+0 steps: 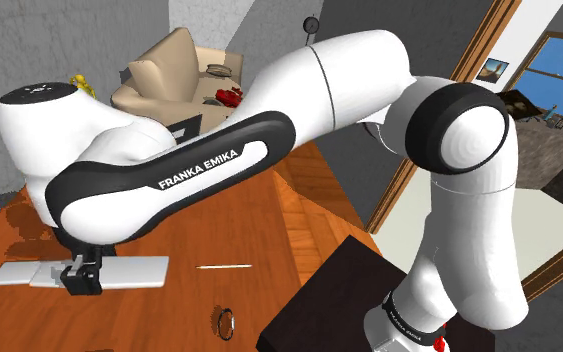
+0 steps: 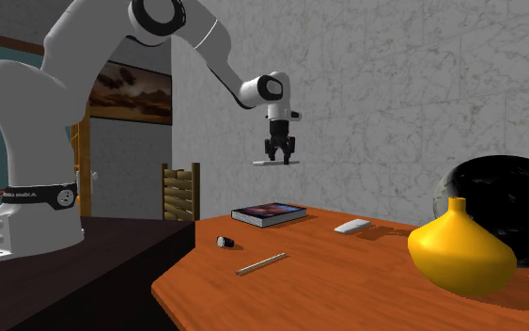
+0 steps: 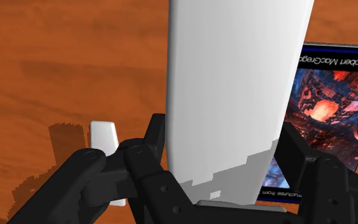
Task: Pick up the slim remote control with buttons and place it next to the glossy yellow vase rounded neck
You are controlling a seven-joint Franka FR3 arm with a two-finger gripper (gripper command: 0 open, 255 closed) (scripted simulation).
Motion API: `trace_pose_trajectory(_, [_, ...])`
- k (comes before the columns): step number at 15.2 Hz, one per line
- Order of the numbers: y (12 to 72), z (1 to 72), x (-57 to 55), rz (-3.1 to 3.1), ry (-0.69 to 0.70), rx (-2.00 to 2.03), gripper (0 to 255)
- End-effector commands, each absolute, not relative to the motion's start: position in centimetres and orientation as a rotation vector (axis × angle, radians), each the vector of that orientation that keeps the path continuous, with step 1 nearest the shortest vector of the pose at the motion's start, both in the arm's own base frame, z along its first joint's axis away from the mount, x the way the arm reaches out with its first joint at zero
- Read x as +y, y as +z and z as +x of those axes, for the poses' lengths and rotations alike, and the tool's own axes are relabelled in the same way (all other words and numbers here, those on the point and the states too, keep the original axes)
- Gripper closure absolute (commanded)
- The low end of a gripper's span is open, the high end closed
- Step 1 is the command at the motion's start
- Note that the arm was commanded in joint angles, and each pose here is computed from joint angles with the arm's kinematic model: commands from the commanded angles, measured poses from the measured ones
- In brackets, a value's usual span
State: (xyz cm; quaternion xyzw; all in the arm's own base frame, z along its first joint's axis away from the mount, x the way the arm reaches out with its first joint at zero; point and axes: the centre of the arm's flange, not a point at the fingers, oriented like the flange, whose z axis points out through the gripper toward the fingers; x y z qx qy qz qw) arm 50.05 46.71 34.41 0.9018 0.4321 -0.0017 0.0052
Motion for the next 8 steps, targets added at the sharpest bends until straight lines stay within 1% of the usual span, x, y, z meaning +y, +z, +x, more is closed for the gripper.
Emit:
trace_pose_trajectory(1, [34.7, 50.7, 45.6, 2.824, -0.006, 1.353, 255])
trace_pose_trajectory(8, [34.8, 54.9, 37.4, 2.824, -0.006, 1.353, 255])
